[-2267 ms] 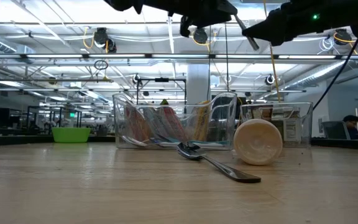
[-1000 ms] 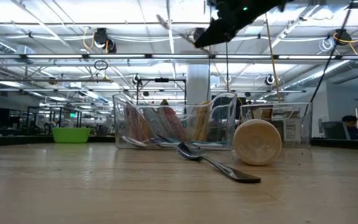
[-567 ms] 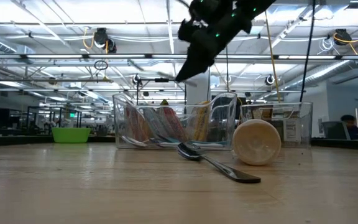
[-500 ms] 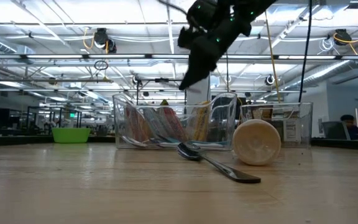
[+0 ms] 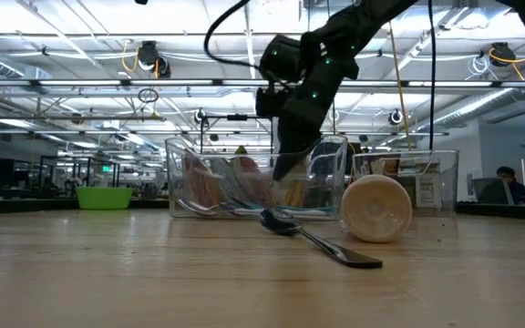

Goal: Pick & Place Food Item
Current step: Put the blue white spoon into the bottom transparent bin, then put the orange noodle pack into the top left transparent bin

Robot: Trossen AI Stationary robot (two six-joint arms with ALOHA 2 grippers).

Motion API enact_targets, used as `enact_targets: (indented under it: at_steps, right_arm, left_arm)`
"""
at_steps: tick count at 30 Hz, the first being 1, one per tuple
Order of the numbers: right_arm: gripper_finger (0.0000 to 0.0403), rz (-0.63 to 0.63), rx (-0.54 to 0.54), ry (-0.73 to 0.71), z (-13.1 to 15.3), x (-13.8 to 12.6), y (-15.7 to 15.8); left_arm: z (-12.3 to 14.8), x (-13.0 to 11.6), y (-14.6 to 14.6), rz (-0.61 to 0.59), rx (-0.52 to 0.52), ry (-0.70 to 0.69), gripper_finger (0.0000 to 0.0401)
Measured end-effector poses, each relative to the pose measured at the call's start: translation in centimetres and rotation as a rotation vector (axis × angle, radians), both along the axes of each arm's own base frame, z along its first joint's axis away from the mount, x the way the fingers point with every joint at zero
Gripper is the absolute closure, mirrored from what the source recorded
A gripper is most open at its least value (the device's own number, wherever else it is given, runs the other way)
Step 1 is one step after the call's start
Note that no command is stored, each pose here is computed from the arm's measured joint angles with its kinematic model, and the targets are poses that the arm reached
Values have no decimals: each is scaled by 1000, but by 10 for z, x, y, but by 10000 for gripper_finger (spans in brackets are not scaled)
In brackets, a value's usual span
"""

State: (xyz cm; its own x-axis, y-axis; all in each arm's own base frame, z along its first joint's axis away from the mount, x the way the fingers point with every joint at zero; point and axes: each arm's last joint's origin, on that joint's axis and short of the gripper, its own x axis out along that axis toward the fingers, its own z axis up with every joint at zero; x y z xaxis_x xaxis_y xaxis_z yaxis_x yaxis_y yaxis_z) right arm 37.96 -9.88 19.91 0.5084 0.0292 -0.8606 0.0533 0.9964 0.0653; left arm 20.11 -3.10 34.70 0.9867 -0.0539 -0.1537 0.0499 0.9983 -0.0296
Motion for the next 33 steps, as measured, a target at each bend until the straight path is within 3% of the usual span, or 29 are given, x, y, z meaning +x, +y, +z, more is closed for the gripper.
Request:
enact_targets:
  at_steps: [7, 16, 25, 33]
  right_arm:
    - [382, 12, 21, 76, -26, 6, 6]
    - [377, 13, 22, 84, -27, 6, 6]
    - [293, 48, -22, -3, -15, 9, 6]
    - [228, 54, -62, -130, 31, -2, 9]
  left_arm:
    - [0, 0, 0, 3, -10, -1, 174]
    - [0, 0, 0, 5, -18, 1, 174]
    - [0, 0, 0, 4, -14, 3, 174]
    - [1, 0, 0, 6, -12, -6, 174]
